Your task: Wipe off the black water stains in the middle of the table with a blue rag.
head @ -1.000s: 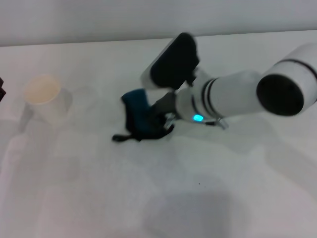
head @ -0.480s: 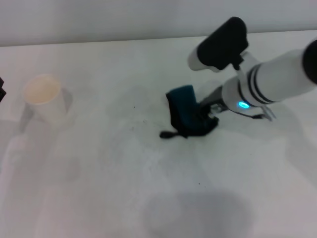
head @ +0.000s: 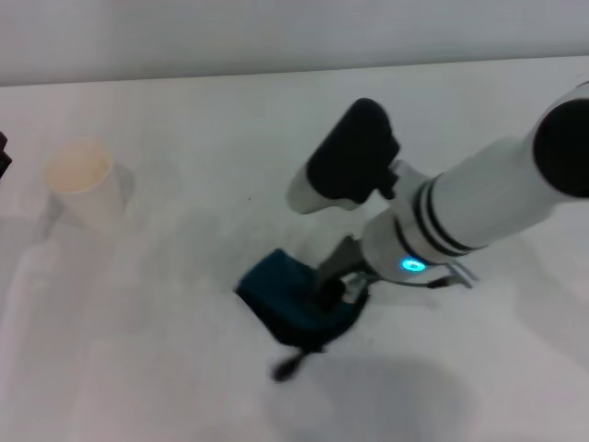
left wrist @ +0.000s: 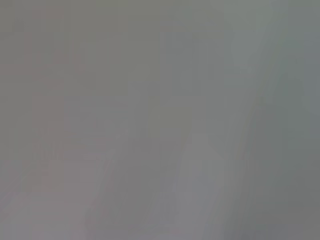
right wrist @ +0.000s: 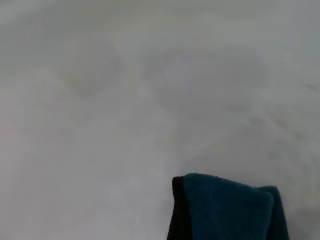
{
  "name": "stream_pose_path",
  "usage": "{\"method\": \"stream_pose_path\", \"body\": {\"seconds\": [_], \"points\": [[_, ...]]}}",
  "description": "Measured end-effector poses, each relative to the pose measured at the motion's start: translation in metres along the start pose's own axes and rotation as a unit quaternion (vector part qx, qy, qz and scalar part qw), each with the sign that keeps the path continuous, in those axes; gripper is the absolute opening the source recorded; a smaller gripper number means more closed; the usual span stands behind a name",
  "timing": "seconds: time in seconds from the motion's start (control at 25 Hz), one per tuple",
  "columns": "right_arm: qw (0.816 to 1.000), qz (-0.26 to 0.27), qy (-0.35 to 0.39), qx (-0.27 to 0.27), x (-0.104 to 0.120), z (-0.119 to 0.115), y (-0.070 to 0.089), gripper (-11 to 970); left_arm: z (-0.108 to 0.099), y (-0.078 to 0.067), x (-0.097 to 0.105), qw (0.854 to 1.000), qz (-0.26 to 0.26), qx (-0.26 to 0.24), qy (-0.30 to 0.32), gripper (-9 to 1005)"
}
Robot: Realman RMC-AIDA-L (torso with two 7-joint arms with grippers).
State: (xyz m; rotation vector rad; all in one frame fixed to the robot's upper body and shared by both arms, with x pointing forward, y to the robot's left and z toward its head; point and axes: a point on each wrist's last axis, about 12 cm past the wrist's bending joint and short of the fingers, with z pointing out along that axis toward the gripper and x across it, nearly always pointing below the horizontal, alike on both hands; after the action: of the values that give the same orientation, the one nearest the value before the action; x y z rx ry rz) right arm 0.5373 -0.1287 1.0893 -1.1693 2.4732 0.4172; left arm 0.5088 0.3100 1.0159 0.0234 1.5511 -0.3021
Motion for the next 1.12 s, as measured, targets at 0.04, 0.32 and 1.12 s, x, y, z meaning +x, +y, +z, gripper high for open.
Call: {"method": "stream_pose_path", "body": {"seconds": [0.04, 0.32, 1.12], "points": [[1.000, -0.001, -0.011, 0.003, -0.003, 0.003, 0.000, 108, 0.000, 0.000, 0.000, 1.000, 0.000, 0.000, 0.000, 888], [0.994, 0.031, -0.078, 0.066, -0.015, 0.012, -0.037, 112, 0.003, -0.002, -0.001, 1.000, -0.002, 0.004, -0.002, 888], [0.978, 0.163, -0.128, 0.036, 0.058, -0.037, -0.098, 124, 0.003, -0.002, -0.004, 1.000, -0.018, 0.005, -0.012, 888]]}}
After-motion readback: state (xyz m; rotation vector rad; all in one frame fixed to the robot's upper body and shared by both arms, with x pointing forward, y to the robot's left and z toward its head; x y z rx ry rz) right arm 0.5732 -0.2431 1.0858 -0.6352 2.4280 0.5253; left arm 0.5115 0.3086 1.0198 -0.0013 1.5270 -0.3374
